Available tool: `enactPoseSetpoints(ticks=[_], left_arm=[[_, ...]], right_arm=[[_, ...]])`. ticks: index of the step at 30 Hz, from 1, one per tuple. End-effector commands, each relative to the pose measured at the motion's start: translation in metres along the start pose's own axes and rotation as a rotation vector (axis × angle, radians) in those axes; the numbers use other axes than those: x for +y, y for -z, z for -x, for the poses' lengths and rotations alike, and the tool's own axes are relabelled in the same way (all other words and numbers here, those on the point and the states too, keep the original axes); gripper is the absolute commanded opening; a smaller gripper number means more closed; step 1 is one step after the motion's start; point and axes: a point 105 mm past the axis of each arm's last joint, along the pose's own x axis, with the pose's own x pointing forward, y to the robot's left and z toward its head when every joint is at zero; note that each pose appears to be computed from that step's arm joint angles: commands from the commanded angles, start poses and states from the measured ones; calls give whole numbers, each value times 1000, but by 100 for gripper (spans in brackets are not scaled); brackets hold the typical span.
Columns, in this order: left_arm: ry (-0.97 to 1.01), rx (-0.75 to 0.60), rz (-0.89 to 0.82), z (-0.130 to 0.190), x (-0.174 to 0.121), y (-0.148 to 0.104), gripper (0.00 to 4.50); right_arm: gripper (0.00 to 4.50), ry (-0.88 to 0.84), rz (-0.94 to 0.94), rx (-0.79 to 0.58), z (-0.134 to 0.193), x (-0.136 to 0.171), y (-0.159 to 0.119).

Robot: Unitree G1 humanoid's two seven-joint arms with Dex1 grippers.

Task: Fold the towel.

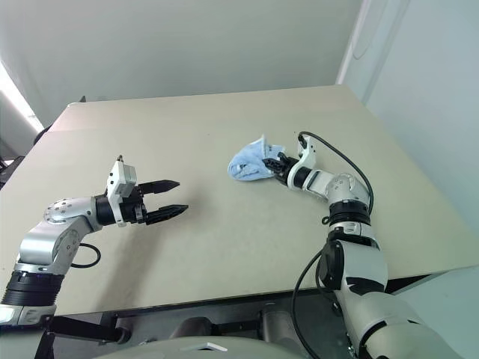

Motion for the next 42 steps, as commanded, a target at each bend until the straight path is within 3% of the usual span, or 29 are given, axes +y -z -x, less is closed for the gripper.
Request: enactPoseSetpoints(ticks=[1,13,17,23,28,31,33,36,42], left_arm=[[-14,-27,-22,5,0,-12,397],[-38,15,-12,14,7,-9,397],[-42,25,-16,15,9,-9,397],[-57,21,-13,19,13,-11,397],[-85,-28,6,23,16,-16,397],[-107,-35,28,29,17,-14,397],[-130,-52,29,33,19,-13,397],[-166,-113,21,39,22,-18,397],[-154,-79,17,41,19,-8,397]], right_arm=[[1,-44,82,-9,0,13,-8],[418,-91,-79,93,21,7,7],[418,-111,-99,108,35,6,7],[418,-119,49,118,64,6,0],[418,-105,628,87,91,19,-9],[418,-188,972,-89,104,45,-14],[418,-267,1064,3,109,46,7],[418,-403,1134,111,116,51,33],[418,-524,994,210,113,51,55]])
